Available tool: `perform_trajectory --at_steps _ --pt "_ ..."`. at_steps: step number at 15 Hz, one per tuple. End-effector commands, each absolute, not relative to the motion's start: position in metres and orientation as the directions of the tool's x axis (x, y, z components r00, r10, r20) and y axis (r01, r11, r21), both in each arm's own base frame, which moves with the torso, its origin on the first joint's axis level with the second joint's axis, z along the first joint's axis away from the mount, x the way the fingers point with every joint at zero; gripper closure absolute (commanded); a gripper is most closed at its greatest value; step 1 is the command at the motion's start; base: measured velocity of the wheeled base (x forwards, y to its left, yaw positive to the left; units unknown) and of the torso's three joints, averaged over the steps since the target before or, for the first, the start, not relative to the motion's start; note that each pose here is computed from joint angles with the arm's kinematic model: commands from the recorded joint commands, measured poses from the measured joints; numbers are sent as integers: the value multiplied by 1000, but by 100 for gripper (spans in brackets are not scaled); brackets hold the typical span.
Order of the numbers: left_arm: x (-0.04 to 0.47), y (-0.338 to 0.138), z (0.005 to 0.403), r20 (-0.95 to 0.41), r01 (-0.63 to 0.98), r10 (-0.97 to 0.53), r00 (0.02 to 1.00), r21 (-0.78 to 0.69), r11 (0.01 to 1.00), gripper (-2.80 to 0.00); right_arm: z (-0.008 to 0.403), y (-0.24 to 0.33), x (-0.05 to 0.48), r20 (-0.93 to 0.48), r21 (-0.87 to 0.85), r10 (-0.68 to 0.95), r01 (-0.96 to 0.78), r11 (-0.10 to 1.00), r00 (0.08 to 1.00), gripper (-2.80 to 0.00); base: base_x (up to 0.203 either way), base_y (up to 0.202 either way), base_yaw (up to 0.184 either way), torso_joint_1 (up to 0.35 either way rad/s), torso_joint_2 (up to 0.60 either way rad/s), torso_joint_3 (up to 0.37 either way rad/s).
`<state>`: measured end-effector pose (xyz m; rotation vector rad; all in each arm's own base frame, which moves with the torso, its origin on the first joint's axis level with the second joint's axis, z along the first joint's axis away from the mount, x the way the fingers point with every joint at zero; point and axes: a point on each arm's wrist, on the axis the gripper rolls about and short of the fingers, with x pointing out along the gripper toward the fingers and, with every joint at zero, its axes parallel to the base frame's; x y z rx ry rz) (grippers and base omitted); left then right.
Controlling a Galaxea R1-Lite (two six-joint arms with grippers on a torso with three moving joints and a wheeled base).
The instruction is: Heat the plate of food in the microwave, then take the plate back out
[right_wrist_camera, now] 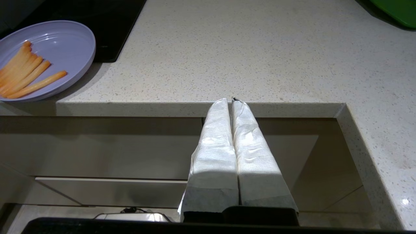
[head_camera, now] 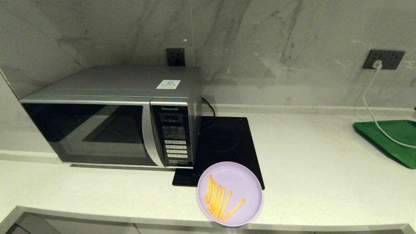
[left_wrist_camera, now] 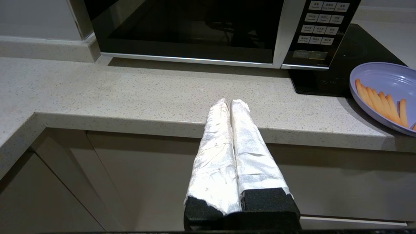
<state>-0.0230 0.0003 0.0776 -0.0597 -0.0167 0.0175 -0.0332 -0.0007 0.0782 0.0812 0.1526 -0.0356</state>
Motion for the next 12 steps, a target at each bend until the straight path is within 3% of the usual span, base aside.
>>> perform_trajectory --at_steps 1,12 --pt "-23 0 78 17 -17 18 1000 -59 998 0 78 -1 -33 -154 79 -29 42 996 988 0 0 0 0 0 0 0" --pt "-23 0 78 18 -17 18 1000 -60 998 0 78 -1 -33 -159 73 -36 48 996 987 0 0 0 0 0 0 0"
